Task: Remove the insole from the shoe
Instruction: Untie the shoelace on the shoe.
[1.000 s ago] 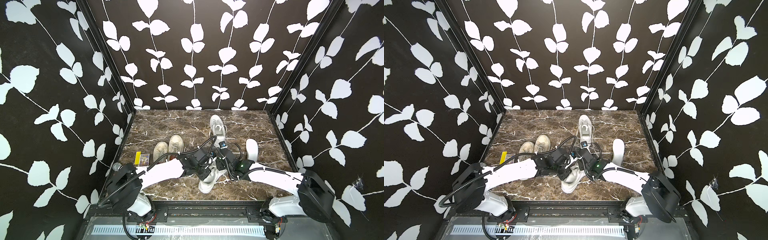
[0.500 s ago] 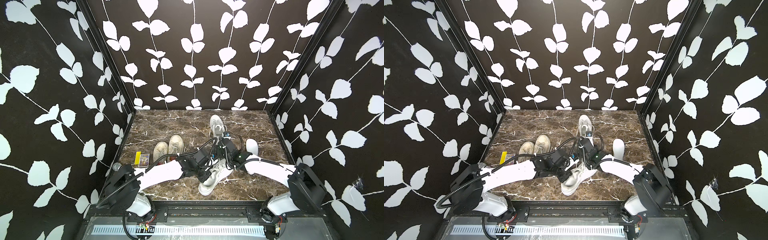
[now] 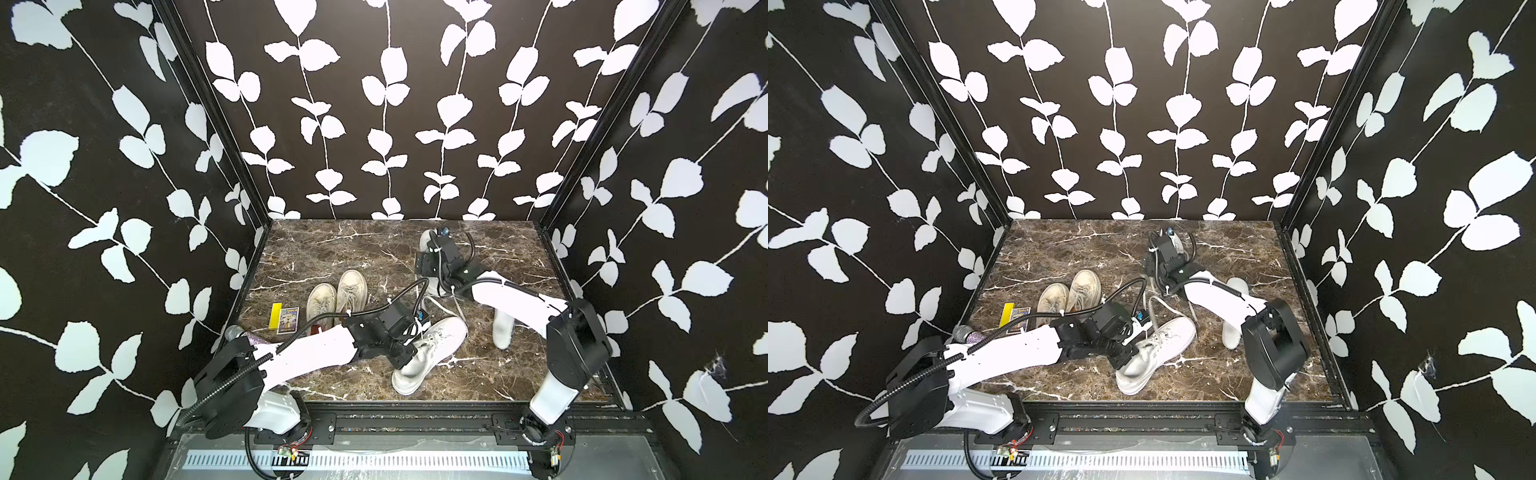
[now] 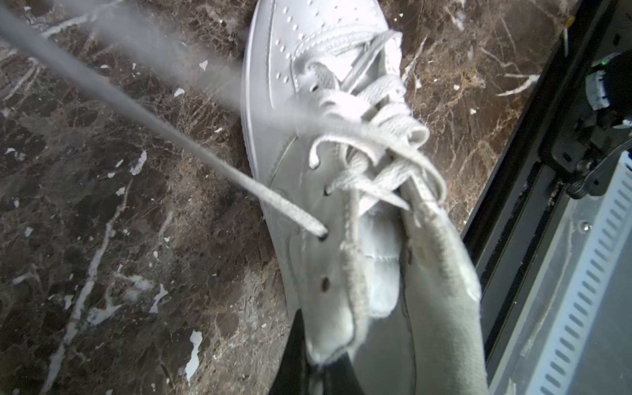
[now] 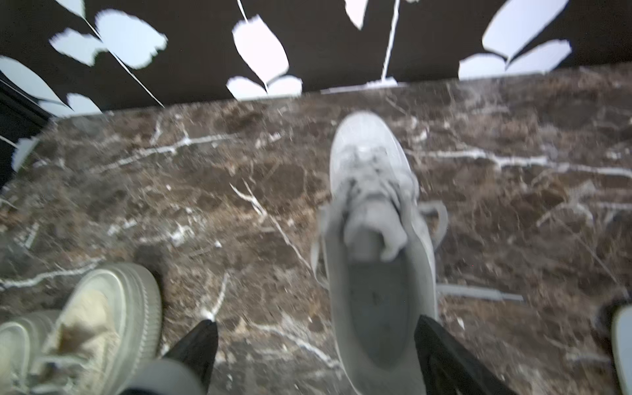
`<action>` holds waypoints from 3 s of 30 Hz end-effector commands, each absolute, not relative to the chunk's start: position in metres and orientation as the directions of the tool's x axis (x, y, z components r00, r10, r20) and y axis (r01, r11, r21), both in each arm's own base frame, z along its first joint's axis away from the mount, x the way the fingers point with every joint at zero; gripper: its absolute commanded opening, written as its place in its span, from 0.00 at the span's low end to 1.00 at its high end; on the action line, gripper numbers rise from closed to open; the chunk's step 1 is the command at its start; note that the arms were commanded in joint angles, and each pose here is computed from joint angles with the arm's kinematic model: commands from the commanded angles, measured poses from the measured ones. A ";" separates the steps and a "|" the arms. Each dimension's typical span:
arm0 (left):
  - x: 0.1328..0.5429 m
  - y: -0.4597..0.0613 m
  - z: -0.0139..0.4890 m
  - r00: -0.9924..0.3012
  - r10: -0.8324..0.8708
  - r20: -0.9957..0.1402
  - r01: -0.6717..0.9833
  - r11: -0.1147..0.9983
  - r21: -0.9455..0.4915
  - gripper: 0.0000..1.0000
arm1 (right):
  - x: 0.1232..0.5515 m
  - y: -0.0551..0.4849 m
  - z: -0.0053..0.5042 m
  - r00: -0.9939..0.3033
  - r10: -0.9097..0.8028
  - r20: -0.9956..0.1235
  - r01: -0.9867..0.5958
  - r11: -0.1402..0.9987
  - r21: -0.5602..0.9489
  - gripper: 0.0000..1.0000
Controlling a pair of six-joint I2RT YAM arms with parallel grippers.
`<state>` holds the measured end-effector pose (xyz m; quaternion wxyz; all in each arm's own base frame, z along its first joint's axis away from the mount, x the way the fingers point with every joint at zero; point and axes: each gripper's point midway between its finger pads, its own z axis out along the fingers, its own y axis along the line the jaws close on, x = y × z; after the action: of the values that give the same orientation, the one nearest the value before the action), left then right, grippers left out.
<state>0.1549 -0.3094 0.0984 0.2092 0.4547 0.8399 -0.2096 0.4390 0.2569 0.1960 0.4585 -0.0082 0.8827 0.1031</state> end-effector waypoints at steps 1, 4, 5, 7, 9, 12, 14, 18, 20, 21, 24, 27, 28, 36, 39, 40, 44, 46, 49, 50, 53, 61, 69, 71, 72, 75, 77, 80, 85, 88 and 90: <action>0.156 -0.317 0.124 -0.471 0.627 -0.620 0.860 0.482 -0.166 0.00 | 0.445 0.257 0.215 -0.566 0.062 -0.822 -0.118 0.981 0.156 0.90; 0.162 -0.314 0.122 -0.482 0.625 -0.615 0.847 0.511 -0.144 0.00 | 0.441 0.252 0.220 -0.564 0.056 -0.824 -0.113 0.983 0.144 0.92; 0.164 -0.312 0.121 -0.488 0.623 -0.611 0.840 0.526 -0.135 0.00 | 0.439 0.249 0.222 -0.562 0.055 -0.825 -0.113 0.984 0.142 0.92; 0.175 -0.305 0.118 -0.509 0.612 -0.606 0.808 0.582 -0.092 0.00 | 0.428 0.242 0.223 -0.564 0.053 -0.824 -0.114 0.983 0.142 0.93; 0.182 -0.300 0.117 -0.518 0.609 -0.601 0.787 0.614 -0.057 0.00 | 0.417 0.237 0.227 -0.563 0.061 -0.824 -0.123 0.980 0.157 0.93; 0.196 -0.293 0.117 -0.554 0.581 -0.596 0.737 0.675 -0.027 0.00 | 0.391 0.226 0.214 -0.599 0.053 -0.799 -0.141 0.975 0.171 0.93; 0.205 -0.289 0.119 -0.587 0.544 -0.600 0.698 0.716 -0.033 0.00 | 0.375 0.222 0.208 -0.614 0.056 -0.787 -0.161 0.968 0.194 0.92; 0.221 -0.283 0.122 -0.645 0.455 -0.614 0.607 0.793 -0.049 0.00 | 0.341 0.224 0.190 -0.657 0.042 -0.752 -0.221 0.944 0.246 0.88; 0.228 -0.279 0.120 -0.672 0.423 -0.608 0.558 0.829 -0.040 0.00 | 0.325 0.229 0.184 -0.674 0.022 -0.739 -0.258 0.930 0.263 0.86; 0.230 -0.279 0.118 -0.690 0.402 -0.602 0.533 0.845 -0.047 0.00 | 0.317 0.232 0.180 -0.682 0.009 -0.731 -0.274 0.924 0.266 0.85; 0.236 -0.278 0.115 -0.735 0.329 -0.593 0.456 0.887 -0.073 0.00 | 0.295 0.242 0.169 -0.706 -0.012 -0.708 -0.312 0.903 0.296 0.83; 0.237 -0.285 0.111 -0.772 0.261 -0.580 0.405 0.905 -0.130 0.00 | 0.279 0.251 0.157 -0.729 -0.019 -0.684 -0.331 0.884 0.329 0.81; 0.238 -0.288 0.111 -0.779 0.246 -0.577 0.396 0.906 -0.149 0.00 | 0.275 0.255 0.153 -0.737 -0.022 -0.675 -0.337 0.878 0.339 0.80; 0.224 -0.333 0.121 -0.808 0.212 -0.549 0.459 0.812 -0.362 0.26 | 0.254 0.278 0.133 -0.768 -0.070 -0.637 -0.373 0.857 0.356 0.71; 0.219 -0.332 0.125 -0.811 0.215 -0.544 0.467 0.797 -0.382 0.33 | 0.252 0.278 0.132 -0.767 -0.077 -0.637 -0.374 0.861 0.346 0.69; 0.218 -0.331 0.127 -0.807 0.215 -0.550 0.473 0.794 -0.382 0.35 | 0.252 0.276 0.131 -0.767 -0.080 -0.636 -0.368 0.867 0.336 0.67; 0.223 -0.314 0.128 -0.780 0.237 -0.579 0.474 0.828 -0.300 0.41 | 0.250 0.268 0.124 -0.772 -0.115 -0.625 -0.355 0.894 0.274 0.60; 0.228 -0.310 0.129 -0.768 0.250 -0.589 0.479 0.835 -0.271 0.42 | 0.247 0.265 0.124 -0.769 -0.128 -0.626 -0.358 0.898 0.256 0.55; 0.231 -0.310 0.128 -0.756 0.275 -0.593 0.494 0.835 -0.243 0.42 | 0.243 0.262 0.124 -0.769 -0.140 -0.623 -0.360 0.901 0.241 0.49; 0.233 -0.310 0.128 -0.754 0.281 -0.593 0.495 0.837 -0.234 0.43 | 0.242 0.260 0.123 -0.770 -0.144 -0.621 -0.359 0.903 0.236 0.48; 0.237 -0.312 0.128 -0.743 0.297 -0.599 0.506 0.835 -0.214 0.43 | 0.241 0.258 0.118 -0.774 -0.146 -0.617 -0.351 0.909 0.224 0.44; 0.251 -0.313 0.127 -0.728 0.309 -0.612 0.506 0.844 -0.176 0.44 | 0.244 0.260 0.118 -0.773 -0.150 -0.617 -0.339 0.919 0.201 0.32; 0.254 -0.319 0.117 -0.737 0.321 -0.595 0.509 0.843 -0.175 0.41 | 0.243 0.265 0.115 -0.773 -0.175 -0.610 -0.342 0.925 0.167 0.37; 0.254 -0.320 0.116 -0.738 0.320 -0.595 0.508 0.843 -0.176 0.39 | 0.243 0.266 0.113 -0.777 -0.175 -0.605 -0.338 0.926 0.167 0.37; 0.254 -0.319 0.116 -0.738 0.319 -0.595 0.507 0.844 -0.176 0.37 | 0.243 0.267 0.111 -0.780 -0.178 -0.600 -0.337 0.927 0.163 0.37; 0.255 -0.317 0.116 -0.739 0.314 -0.596 0.497 0.851 -0.169 0.31 | 0.243 0.261 0.106 -0.789 -0.180 -0.587 -0.314 0.940 0.135 0.36; 0.255 -0.312 0.115 -0.740 0.310 -0.597 0.486 0.860 -0.156 0.26 | 0.245 0.250 0.108 -0.786 -0.173 -0.594 -0.285 0.953 0.099 0.32; 0.256 -0.303 0.114 -0.741 0.305 -0.598 0.464 0.877 -0.127 0.21 | 0.245 0.227 0.110 -0.776 -0.162 -0.610 -0.230 0.973 0.035 0.25; 0.256 -0.274 0.102 -0.767 0.286 -0.574 0.401 0.912 -0.082 0.08 | 0.245 0.173 0.106 -0.787 -0.135 -0.602 -0.092 0.991 -0.102 0.13; 0.253 -0.255 0.096 -0.782 0.259 -0.567 0.357 0.932 -0.065 0.06 | 0.244 0.144 0.096 -0.814 -0.070 -0.577 -0.010 0.994 -0.106 0.10; 0.250 -0.244 0.094 -0.786 0.242 -0.569 0.332 0.941 -0.059 0.06 | 0.244 0.129 0.090 -0.824 -0.033 -0.566 0.032 0.994 -0.105 0.08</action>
<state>0.2431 -0.3103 0.1049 0.2837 0.2073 0.9191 -0.1783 0.2489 0.2168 0.1104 0.3137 -0.0615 0.9429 0.0939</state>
